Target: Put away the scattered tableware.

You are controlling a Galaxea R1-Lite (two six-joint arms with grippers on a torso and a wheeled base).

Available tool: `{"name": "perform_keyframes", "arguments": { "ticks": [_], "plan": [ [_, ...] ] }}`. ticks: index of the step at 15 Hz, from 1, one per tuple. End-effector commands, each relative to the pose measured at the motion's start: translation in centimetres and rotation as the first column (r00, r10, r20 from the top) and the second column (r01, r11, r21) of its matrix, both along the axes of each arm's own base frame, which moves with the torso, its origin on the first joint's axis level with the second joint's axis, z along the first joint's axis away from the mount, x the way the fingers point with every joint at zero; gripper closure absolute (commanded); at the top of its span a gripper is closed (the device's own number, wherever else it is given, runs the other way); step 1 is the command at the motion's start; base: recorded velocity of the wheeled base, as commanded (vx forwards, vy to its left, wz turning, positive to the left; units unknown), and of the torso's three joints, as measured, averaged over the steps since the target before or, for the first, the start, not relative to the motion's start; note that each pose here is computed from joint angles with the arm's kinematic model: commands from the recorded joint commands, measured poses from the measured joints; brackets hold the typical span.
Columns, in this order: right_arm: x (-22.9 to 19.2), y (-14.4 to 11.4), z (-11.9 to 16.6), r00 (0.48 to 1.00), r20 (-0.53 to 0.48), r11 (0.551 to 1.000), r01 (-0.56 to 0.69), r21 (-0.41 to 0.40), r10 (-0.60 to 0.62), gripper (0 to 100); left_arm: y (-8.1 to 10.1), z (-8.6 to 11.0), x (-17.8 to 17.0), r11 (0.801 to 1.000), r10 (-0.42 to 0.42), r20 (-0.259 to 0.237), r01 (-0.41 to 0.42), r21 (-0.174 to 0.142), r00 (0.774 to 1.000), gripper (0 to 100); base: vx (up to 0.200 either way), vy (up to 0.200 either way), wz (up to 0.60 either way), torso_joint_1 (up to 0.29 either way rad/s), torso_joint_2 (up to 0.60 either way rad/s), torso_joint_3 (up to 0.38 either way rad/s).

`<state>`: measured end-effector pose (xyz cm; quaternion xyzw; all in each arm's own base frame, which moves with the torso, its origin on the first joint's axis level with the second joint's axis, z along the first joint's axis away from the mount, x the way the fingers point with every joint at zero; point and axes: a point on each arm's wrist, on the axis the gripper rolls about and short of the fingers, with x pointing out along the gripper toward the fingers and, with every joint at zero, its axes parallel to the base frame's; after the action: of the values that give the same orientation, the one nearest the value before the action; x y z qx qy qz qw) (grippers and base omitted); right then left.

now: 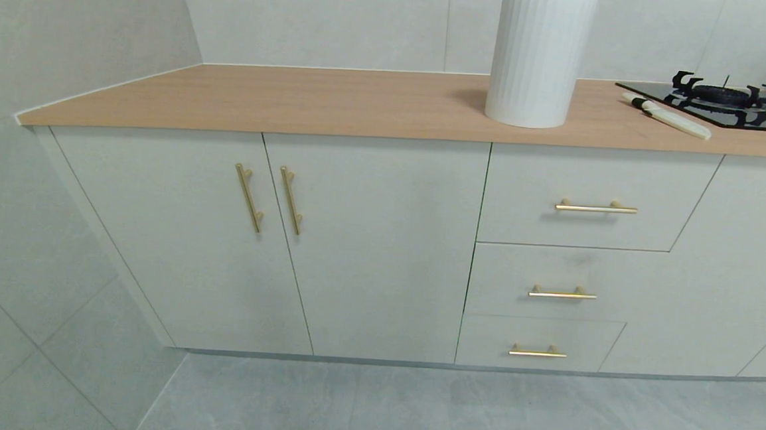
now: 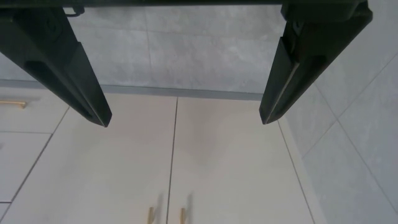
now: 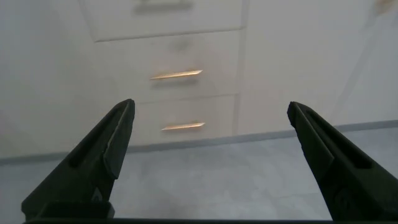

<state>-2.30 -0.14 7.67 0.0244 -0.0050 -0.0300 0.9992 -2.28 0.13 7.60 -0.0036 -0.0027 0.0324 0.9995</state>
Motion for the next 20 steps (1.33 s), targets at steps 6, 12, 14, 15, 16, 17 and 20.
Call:
{"name": "perform_keyframes", "arguments": {
  "ticks": [6, 12, 14, 15, 16, 17, 20],
  "plan": [
    [0.01, 0.06, -0.05, 1.000, -0.003, 0.999, -0.026, -0.039, 0.026, 0, 0.00, 0.01, 0.01, 1.000, 0.001, 0.000, -0.001, -0.001, 1.000, 0, 0.000, 0.000, 0.00, 0.000, 0.00, 0.000],
    [0.01, 0.06, -0.05, 1.000, -0.003, 0.999, -0.026, -0.039, 0.026, 0, 0.00, 0.01, 0.01, 1.000, 0.001, 0.000, -0.001, -0.001, 1.000, 0, 0.100, 0.000, 0.00, 0.002, 0.00, 0.000],
    [0.01, 0.06, -0.05, 1.000, -0.003, 0.999, -0.026, -0.038, 0.026, 0, 0.00, 0.01, 0.01, 1.000, 0.001, 0.000, -0.001, -0.001, 1.000, 0, 0.200, 0.000, 0.00, 0.002, 0.00, 0.000],
    [0.01, 0.06, -0.05, 1.000, -0.003, 0.999, -0.026, -0.038, 0.026, 0, 0.00, 0.01, 0.01, 1.000, 0.000, 0.000, 0.000, -0.001, 1.000, 0, 0.200, 0.000, 0.00, 0.002, 0.00, 0.007],
    [0.01, 0.06, -0.05, 1.000, -0.003, 0.999, -0.026, -0.038, 0.026, 0, 0.00, 0.01, 0.01, 1.000, 0.000, 0.000, 0.000, -0.001, 1.000, 0, 0.200, 0.000, 0.00, 0.002, 0.00, 0.002],
    [0.01, 0.06, -0.05, 1.000, -0.003, 0.999, -0.026, -0.038, 0.026, 0, 0.00, 0.01, 0.01, 1.000, 0.001, 0.000, -0.001, -0.001, 1.000, 0, 0.200, 0.000, 0.00, 0.007, 0.00, 0.002],
    [0.01, 0.06, -0.05, 1.000, -0.003, 0.999, -0.026, -0.038, 0.026, 0, 0.00, 0.01, 0.01, 1.000, 0.000, 0.000, 0.000, -0.001, 1.000, 0, 0.200, 0.000, 0.00, 0.001, 0.00, 0.002]
  ]
}}
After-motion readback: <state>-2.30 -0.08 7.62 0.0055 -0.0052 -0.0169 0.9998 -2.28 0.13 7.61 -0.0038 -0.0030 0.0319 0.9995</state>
